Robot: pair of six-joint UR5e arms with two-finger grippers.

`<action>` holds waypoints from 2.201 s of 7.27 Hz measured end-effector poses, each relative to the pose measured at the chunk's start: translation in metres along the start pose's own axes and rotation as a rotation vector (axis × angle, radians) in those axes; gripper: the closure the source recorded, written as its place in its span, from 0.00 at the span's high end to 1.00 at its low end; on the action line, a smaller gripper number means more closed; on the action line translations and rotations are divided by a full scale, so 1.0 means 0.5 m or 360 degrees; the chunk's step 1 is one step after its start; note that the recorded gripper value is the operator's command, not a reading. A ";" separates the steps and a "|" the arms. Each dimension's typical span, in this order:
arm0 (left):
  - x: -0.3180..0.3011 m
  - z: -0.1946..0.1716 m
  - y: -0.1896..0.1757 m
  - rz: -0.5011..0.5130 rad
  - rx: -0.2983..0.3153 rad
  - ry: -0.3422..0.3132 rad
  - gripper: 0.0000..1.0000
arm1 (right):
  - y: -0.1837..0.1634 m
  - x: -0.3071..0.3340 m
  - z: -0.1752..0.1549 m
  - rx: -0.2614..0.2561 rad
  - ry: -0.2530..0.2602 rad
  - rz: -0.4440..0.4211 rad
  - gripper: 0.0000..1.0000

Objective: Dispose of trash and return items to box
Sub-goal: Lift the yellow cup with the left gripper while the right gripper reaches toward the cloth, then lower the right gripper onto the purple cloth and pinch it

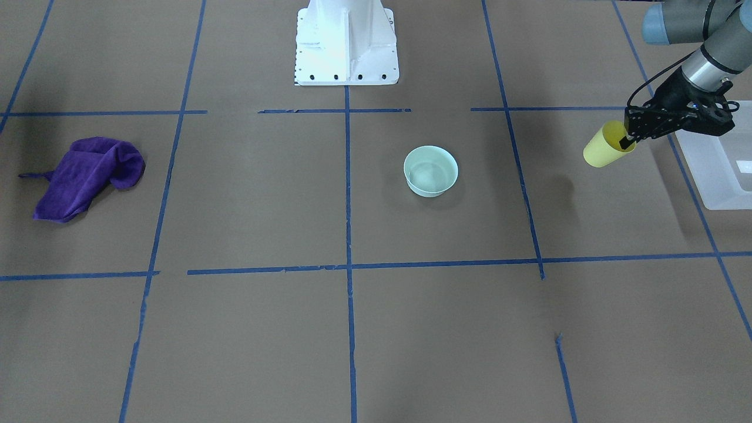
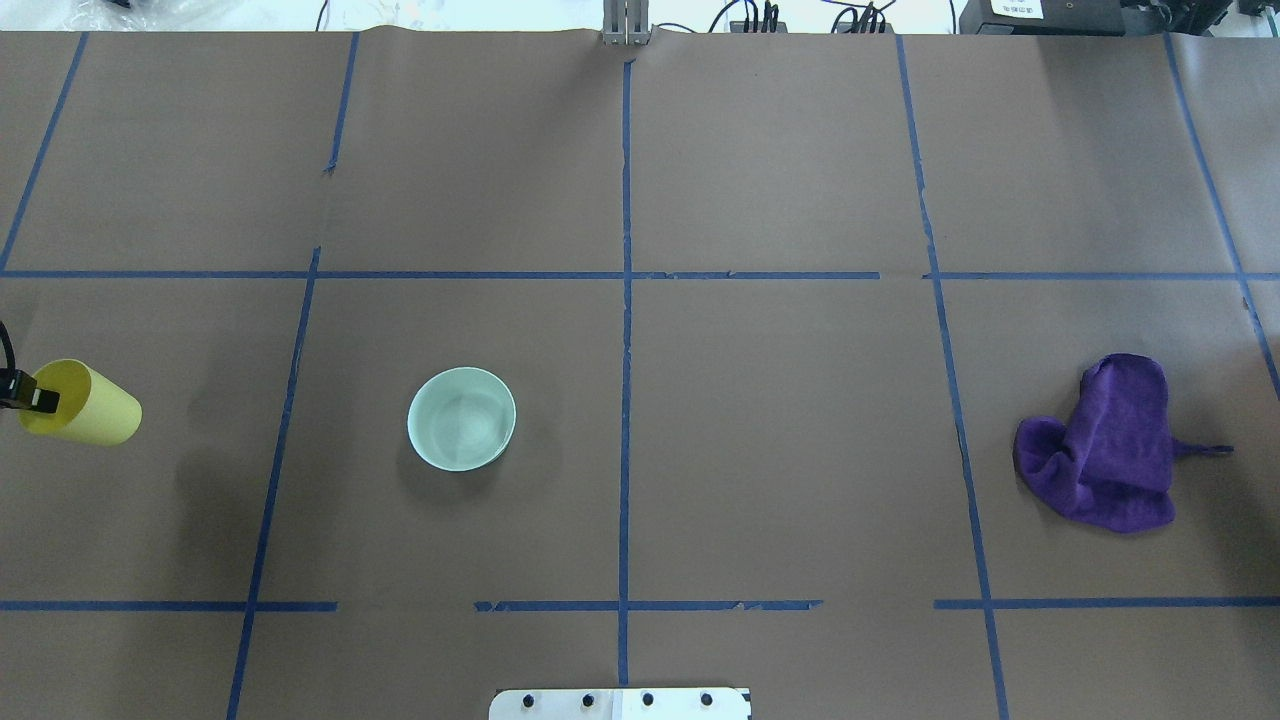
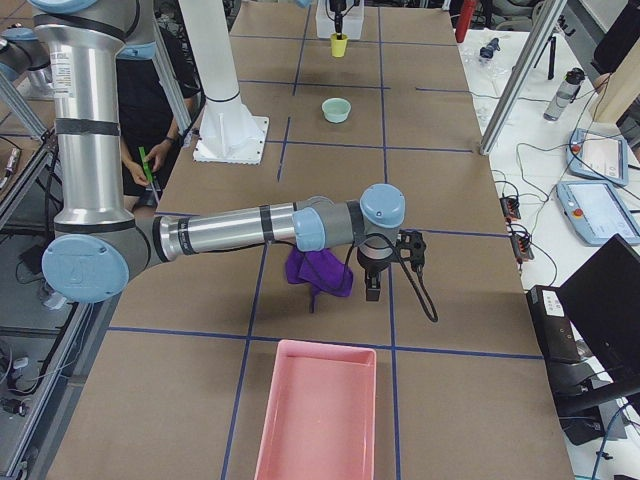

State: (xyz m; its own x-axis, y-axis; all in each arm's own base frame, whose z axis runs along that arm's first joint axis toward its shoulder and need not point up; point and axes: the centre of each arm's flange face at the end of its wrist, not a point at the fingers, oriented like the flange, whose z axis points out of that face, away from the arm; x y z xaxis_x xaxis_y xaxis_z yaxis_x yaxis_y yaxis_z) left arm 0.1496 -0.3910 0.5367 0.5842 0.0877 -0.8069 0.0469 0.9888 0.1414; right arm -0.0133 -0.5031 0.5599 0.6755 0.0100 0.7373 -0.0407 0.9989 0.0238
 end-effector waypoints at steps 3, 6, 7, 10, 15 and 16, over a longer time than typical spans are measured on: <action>-0.032 -0.097 -0.051 0.0088 0.0059 -0.0119 0.00 | 0.047 -0.086 0.079 0.0057 -0.0064 0.0079 1.00; -0.081 -0.184 -0.122 0.0200 0.0105 -0.0235 0.00 | 0.164 -0.215 0.181 0.0071 -0.0092 0.0086 1.00; -0.101 -0.231 -0.160 0.0235 0.0119 -0.0306 0.00 | 0.205 -0.266 0.212 0.0056 -0.0056 0.0059 1.00; -0.162 -0.347 -0.237 0.0319 0.0167 -0.0513 0.00 | 0.284 -0.364 0.305 0.0009 0.0033 -0.0047 1.00; -0.275 -0.366 -0.251 0.0339 0.0116 -0.0578 0.00 | 0.320 -0.373 0.353 -0.0067 0.0116 -0.0055 0.00; -0.299 -0.357 -0.252 0.0323 0.0094 -0.0581 0.00 | 0.323 -0.368 0.352 -0.0072 0.0129 -0.0048 0.00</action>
State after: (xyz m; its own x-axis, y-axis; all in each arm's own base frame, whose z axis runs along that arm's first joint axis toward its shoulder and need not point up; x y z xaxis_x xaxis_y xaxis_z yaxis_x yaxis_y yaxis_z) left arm -0.0885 -0.5072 0.5372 0.8346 0.2210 -0.5045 -0.0585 0.9464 0.3178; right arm -0.2738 -0.3518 0.5471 0.7331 -0.0183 0.6798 0.0126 0.9998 0.0133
